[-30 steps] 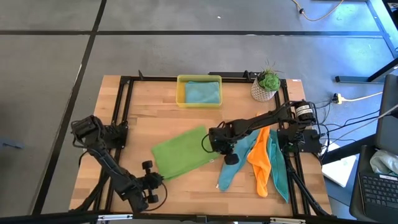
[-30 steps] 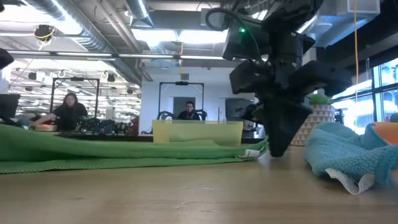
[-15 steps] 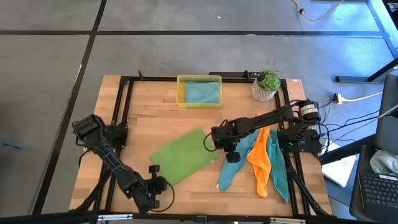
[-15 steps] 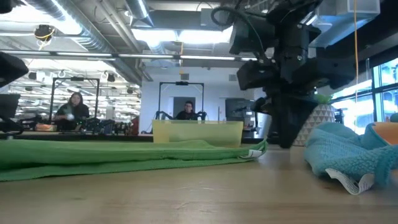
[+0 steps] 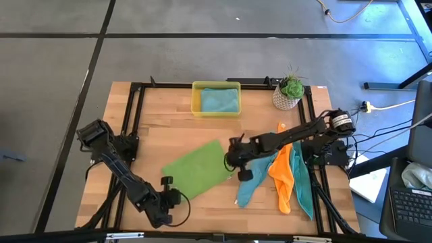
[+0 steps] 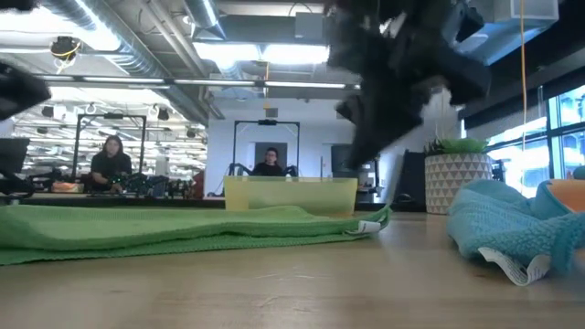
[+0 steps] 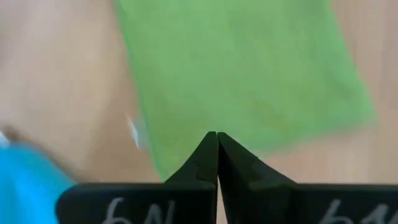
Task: Fold microfiber towels
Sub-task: Fold the green cloth
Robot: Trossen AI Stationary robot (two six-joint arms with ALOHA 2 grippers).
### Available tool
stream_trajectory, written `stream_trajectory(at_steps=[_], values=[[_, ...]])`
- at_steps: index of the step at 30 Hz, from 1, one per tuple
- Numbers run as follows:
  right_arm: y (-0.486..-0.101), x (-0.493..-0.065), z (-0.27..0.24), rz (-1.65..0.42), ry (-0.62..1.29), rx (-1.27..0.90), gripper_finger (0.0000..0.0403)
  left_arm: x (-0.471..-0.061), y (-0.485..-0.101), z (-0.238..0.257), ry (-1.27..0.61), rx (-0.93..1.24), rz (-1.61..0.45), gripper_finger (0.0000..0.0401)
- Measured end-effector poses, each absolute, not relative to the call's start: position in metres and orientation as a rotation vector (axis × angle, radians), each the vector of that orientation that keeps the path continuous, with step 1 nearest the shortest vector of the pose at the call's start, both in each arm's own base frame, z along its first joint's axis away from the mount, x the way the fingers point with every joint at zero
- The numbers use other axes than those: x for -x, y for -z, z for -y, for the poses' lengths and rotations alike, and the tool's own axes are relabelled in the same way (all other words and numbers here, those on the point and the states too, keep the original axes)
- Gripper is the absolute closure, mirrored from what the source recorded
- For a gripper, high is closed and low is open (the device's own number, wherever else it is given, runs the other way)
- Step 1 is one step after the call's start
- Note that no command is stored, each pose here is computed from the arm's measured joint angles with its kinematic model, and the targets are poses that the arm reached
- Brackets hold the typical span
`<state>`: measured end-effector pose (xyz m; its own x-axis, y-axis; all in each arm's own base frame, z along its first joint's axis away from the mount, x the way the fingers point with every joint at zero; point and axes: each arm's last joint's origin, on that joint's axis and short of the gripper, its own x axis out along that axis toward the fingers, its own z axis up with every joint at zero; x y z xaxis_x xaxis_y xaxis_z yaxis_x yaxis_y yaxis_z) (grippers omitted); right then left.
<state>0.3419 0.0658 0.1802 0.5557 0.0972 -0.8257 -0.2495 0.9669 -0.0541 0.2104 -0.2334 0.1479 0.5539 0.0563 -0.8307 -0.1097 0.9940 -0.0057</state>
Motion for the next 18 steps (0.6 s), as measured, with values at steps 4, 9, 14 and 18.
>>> stream_trajectory(at_steps=[4, 9, 14, 18], values=[[-0.186, -0.350, -0.074, -0.841, -0.218, 0.200, 0.0393, -0.209, -0.159, 0.231, -0.106, 0.060, -0.931, 0.0367], [-0.191, -0.356, -0.075, -0.750, -0.236, 0.257, 0.0392, -0.208, -0.159, 0.228, -0.101, 0.053, -0.980, 0.0309], [-0.186, -0.362, -0.073, -0.731, -0.232, 0.265, 0.0392, -0.209, -0.160, 0.224, -0.064, 0.071, -1.048, 0.0267], [-0.163, -0.369, -0.071, -0.773, -0.217, 0.238, 0.0392, -0.198, -0.170, 0.208, -0.147, -0.030, -1.098, 0.0262]])
